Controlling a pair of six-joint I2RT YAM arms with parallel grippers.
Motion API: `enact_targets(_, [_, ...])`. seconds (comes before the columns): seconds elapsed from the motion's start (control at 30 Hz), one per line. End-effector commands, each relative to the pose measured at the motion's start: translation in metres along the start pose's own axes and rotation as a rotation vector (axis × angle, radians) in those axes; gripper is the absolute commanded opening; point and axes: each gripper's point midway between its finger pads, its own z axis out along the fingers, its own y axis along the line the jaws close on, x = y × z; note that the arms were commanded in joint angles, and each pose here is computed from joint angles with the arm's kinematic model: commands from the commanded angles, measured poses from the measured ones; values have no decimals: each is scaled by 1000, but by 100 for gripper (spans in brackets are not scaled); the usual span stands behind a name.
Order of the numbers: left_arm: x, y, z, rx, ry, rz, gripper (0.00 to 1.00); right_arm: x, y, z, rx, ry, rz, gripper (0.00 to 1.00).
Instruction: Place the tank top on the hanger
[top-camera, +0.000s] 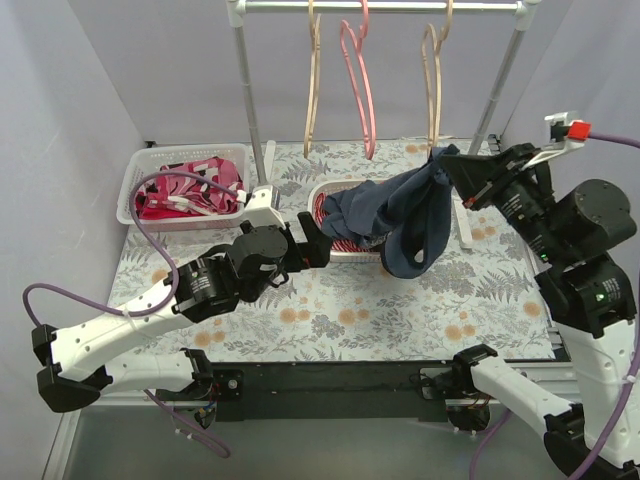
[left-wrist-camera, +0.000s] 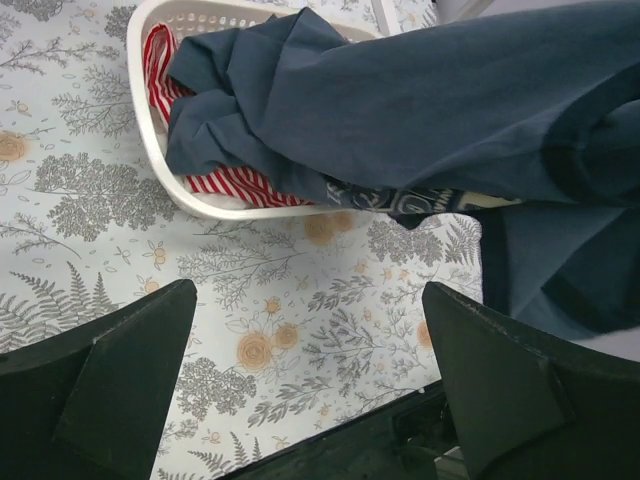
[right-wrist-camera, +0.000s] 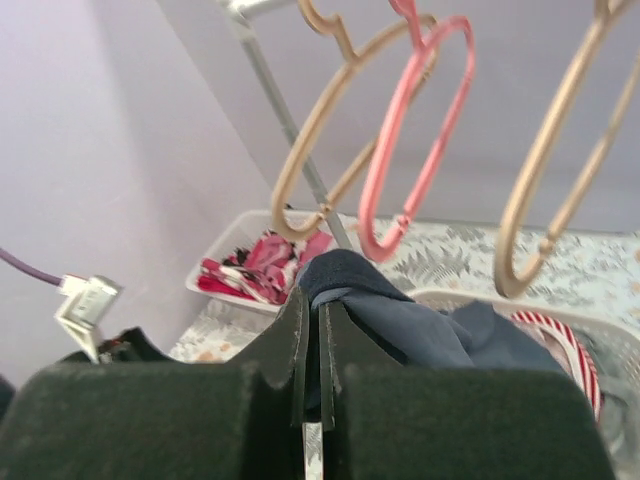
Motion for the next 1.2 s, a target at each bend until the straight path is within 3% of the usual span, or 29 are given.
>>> enact_targets(0.0, [-31,-7,-14,29,-72,-9,98,-72,54,-22,-168,-157,2,1])
enact_targets(0.33, [-83,-13,-44,53,-183,22,98,-147,122,-50,-392,-267,47,1])
enact_targets(0.47, [-100,-12,-56,59,-225,15,98,-149,133,-46,-452,-247,77,1])
enact_targets(0.53, [-100,-9,-57,57,-231,16,98,-130,132,-35,-480,-174,118,1])
enact_targets(0.67, [-92,-1,-55,35,-216,15,98,-30,114,8,-556,130,279,1])
enact_targets(0.73, [-81,5,-49,10,-194,23,98,54,90,35,-535,293,369,1])
enact_targets(0.8, [-69,12,-43,-25,-165,17,98,149,82,42,-482,474,381,1])
enact_targets(0.93, [-33,33,-28,-102,-91,19,98,285,66,42,-357,717,330,1])
enact_targets(1.03, [-2,48,-17,-150,-22,14,98,342,46,40,-281,820,271,3])
enact_targets(1.1, [26,61,-9,-181,42,33,98,363,34,39,-235,875,241,18])
enact_targets(1.13, [35,64,-7,-192,61,21,98,367,27,39,-205,879,212,40])
enact_targets(1.17, [52,76,-2,-228,96,42,98,368,23,35,-183,886,200,49])
